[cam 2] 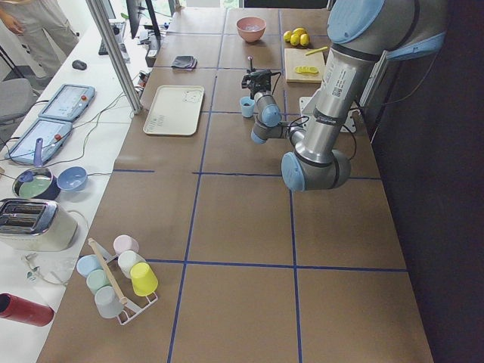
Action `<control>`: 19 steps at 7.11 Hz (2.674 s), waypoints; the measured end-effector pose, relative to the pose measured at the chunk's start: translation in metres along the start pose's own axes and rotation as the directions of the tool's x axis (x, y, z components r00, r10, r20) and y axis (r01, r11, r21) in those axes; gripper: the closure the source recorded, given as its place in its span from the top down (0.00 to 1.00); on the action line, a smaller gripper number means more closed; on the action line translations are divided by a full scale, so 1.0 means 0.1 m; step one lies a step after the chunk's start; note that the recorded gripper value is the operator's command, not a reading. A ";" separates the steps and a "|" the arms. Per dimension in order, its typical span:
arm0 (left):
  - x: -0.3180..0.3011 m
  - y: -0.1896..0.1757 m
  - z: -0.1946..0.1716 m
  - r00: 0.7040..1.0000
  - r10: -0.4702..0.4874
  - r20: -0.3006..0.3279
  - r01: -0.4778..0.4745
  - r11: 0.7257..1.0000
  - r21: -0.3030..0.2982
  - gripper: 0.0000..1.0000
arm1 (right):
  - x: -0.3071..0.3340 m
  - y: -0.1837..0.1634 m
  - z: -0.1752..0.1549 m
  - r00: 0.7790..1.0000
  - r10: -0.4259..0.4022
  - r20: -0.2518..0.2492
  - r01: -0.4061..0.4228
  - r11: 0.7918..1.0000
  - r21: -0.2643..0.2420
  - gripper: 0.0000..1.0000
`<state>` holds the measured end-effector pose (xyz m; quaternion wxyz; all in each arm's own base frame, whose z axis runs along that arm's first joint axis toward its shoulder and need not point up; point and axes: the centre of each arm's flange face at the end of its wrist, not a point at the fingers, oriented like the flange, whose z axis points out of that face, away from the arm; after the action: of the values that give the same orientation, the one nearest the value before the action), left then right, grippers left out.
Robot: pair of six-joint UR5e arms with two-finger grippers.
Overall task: Mash ice and strawberries in cup
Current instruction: 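Push the muddler down into the cup with the left gripper, mashing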
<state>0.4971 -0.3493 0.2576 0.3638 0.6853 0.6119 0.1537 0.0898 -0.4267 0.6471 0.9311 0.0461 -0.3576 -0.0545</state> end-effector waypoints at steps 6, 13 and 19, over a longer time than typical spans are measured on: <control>-0.07 0.18 0.17 0.998 0.006 0.064 -0.005 1.000 -0.022 0.00 | 0.03 0.02 0.03 1.000 0.006 0.001 -0.006 1.000 -0.007 1.00; 0.06 0.42 0.19 0.996 0.016 0.088 -0.012 0.999 -0.049 0.00 | 0.04 0.02 0.04 1.000 0.007 0.000 -0.007 1.000 -0.009 1.00; -0.14 -0.65 0.45 0.987 0.032 0.160 -0.017 0.995 -0.094 0.00 | 0.04 0.02 0.05 1.000 0.008 0.001 -0.008 1.000 -0.010 1.00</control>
<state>0.4764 -0.3772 0.1850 0.4415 0.6854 0.5642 0.1302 0.0898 -0.4254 0.6535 0.9314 0.0402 -0.3578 -0.0527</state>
